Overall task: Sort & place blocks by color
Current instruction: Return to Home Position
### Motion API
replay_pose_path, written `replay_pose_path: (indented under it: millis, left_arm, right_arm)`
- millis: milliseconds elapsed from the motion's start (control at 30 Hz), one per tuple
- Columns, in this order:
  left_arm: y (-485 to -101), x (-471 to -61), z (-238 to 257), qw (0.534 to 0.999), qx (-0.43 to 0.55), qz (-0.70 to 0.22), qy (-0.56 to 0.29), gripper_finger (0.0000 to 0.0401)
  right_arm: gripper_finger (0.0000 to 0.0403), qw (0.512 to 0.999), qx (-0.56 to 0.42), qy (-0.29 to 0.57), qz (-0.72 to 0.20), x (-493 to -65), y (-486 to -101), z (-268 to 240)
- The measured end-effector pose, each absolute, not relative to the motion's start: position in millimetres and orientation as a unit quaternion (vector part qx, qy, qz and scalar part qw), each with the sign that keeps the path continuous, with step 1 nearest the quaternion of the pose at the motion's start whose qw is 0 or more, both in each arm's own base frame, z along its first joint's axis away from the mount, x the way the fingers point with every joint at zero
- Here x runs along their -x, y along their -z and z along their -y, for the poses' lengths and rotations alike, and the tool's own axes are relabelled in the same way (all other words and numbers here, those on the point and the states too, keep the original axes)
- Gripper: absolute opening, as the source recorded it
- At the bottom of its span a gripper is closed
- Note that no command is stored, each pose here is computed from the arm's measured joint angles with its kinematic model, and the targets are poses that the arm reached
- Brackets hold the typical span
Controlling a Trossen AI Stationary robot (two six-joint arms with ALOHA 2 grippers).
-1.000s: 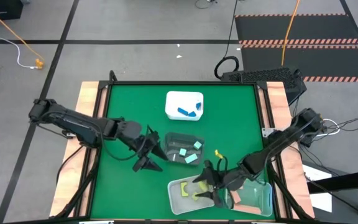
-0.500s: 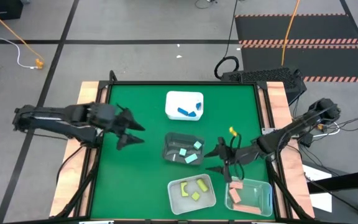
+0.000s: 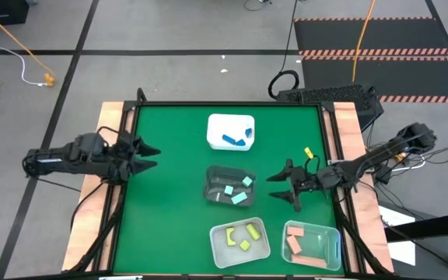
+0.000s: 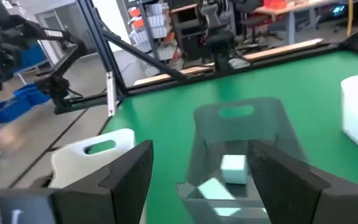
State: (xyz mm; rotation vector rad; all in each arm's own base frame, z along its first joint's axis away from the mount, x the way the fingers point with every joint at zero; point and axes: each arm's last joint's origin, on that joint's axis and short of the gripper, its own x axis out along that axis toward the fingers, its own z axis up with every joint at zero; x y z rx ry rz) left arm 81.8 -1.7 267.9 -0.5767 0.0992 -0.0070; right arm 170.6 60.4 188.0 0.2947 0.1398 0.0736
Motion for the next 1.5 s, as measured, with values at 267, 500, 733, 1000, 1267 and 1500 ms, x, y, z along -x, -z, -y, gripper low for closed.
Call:
replay_pose_path:
  millis: [267, 500, 733, 1000, 1267, 1500]
  left_arm:
    - [-230, -94, 1, 0.96, 0.273, 0.056, 0.02, 0.032]
    - [-197, -103, 0, 0.957, 0.269, 0.109, 0.017, 0.0315]
    - [-190, -104, 0, 0.968, 0.223, 0.114, 0.004, 0.0321]
    - [-187, -105, 0, 0.979, 0.178, 0.099, -0.004, 0.0315]
    - [-186, -105, 0, 0.978, 0.186, 0.094, -0.003, 0.0323]
    - [-186, -105, 0, 0.978, 0.187, 0.094, -0.003, 0.0324]
  right_arm:
    - [0.0249, 0.99, -0.13, -0.025, -0.049, -155, -180, -48]
    - [0.0249, 0.991, -0.123, -0.02, -0.048, -145, -169, -42]
    - [0.0249, 0.991, -0.121, -0.02, -0.053, -137, -157, -40]
    - [0.0249, 0.99, -0.13, -0.021, -0.041, -135, -159, -39]
    - [0.0249, 0.995, -0.086, 0.004, -0.051, -135, -156, -37]
    - [0.0249, 0.995, -0.075, 0.018, -0.061, -134, -154, -36]
